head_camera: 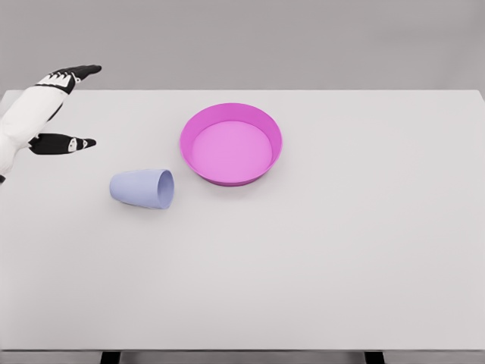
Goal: Flip the cup with left arm and place it on the plate
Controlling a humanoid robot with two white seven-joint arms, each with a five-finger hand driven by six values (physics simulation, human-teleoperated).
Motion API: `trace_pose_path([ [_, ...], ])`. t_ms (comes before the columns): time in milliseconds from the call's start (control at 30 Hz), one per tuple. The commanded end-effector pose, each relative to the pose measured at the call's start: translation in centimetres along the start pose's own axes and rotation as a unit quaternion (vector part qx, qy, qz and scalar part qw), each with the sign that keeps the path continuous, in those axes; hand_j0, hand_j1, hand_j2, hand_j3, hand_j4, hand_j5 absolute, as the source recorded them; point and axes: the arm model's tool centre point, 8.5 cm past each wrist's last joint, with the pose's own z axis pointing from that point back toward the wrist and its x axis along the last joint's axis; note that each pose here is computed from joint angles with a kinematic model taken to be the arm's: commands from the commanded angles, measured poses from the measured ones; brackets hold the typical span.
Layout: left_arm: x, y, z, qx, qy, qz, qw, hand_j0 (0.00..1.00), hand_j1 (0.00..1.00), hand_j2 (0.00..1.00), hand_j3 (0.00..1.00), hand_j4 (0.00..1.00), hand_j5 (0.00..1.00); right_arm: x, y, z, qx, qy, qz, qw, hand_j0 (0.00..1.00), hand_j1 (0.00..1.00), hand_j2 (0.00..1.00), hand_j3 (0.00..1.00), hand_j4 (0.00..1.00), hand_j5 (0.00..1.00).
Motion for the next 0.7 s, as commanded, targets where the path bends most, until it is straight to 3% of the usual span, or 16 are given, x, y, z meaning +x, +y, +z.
trace_pose_path([
  [0, 0.0, -0.1, 0.0, -0.002, -0.001, 0.0, 1.0, 1.0, 1.0, 1.0, 1.0, 1.0, 1.0, 0.1, 0.0, 0.0, 0.0, -0.001, -0.001, 1.0, 1.0, 1.0, 1.0, 1.0, 1.0, 1.0],
  [200, 0.3, -0.7, 0.4, -0.025, -0.007, -0.008, 0.9996, 1.0, 1.0, 1.0, 1.0, 1.0, 1.0, -0.1, 0.0, 0.0, 0.0, 0.002, 0.001, 1.0, 1.0, 1.0, 1.0, 1.0, 1.0, 1.0],
  [467, -0.2, 0.4, 1.0, -0.036, -0.001, -0.033, 0.9988, 1.0, 1.0, 1.0, 1.0, 1.0, 1.0, -0.2, 0.0, 0.0, -0.001, 0.003, 0.001, 1.0, 1.0, 1.0, 1.0, 1.0, 1.0, 1.0],
  [667, 0.7, -1.1, 1.7, -0.082, -0.017, -0.042, 0.9956, 1.0, 1.0, 1.0, 1.0, 1.0, 1.0, -0.2, 0.0, 0.0, -0.001, 0.003, 0.0, 1.0, 1.0, 1.0, 1.0, 1.0, 1.0, 1.0],
])
